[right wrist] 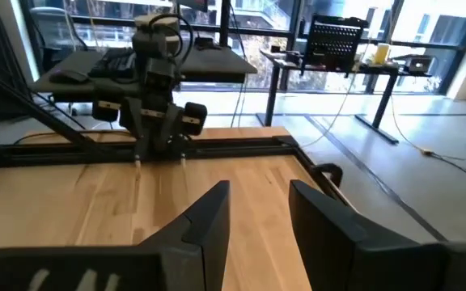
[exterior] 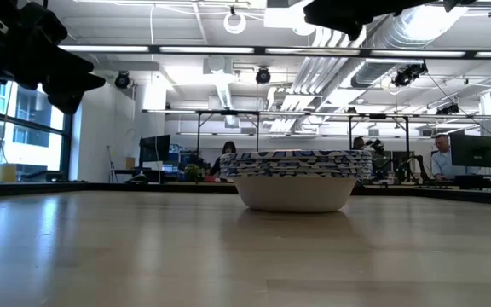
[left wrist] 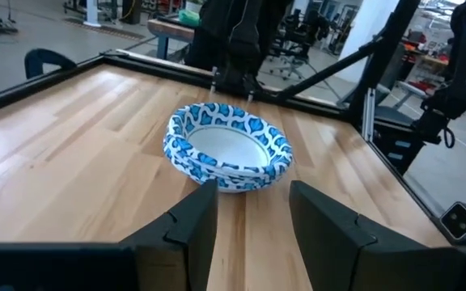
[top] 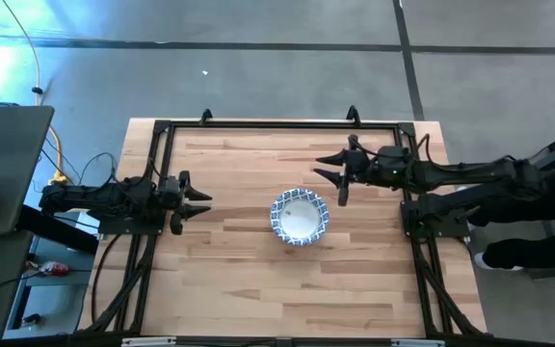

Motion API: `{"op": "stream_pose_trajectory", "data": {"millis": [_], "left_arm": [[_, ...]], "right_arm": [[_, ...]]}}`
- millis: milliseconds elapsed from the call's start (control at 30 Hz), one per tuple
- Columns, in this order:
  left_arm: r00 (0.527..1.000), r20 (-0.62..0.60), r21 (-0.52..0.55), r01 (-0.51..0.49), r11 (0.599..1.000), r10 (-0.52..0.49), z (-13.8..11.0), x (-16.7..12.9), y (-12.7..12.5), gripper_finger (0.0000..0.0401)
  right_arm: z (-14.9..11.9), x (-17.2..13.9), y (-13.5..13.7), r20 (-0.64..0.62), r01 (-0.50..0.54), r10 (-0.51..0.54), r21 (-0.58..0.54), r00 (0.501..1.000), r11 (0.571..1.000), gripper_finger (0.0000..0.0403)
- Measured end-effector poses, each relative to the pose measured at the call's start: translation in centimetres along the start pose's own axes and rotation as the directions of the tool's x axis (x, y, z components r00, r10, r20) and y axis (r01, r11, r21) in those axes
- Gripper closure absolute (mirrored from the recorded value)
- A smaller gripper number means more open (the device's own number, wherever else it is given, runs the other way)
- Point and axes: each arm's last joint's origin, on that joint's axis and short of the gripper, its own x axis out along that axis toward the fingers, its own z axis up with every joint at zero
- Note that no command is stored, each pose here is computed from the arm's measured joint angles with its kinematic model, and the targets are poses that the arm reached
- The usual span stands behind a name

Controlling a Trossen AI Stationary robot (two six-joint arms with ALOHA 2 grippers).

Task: Nest bowls inside each other
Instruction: Return to Home Position

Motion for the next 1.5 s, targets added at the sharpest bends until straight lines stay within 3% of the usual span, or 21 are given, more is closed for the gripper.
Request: {"op": "stream_pose_trajectory", "data": {"millis": [467,733,1167,1500], "left_arm": [[1.0,-0.003,-0.021,-0.019,1.0,0.019,-0.1,0.0,0.1,0.0256],[0.999,0.042,-0.027,-0.017,0.999,0.018,0.4,0.0,0.0,0.0256],[0.996,0.066,-0.032,-0.062,0.998,0.064,0.5,0.0,0.1,0.0256],[0.994,0.072,-0.049,-0.078,0.996,0.082,0.5,0.0,0.2,0.0256]], "right_arm": [[1.8,-8.2,-0.6,0.001,0.098,-0.098,0.02,0.995,0.995,0.0281],[2.5,-12.7,-0.9,0.081,0.174,-0.175,0.019,0.981,0.985,0.0281],[1.3,-15.5,-1.6,0.027,0.186,-0.185,-0.018,0.982,0.982,0.0281],[0.5,-19.1,-3.1,0.162,0.179,-0.182,0.031,0.97,0.983,0.0281]]}}
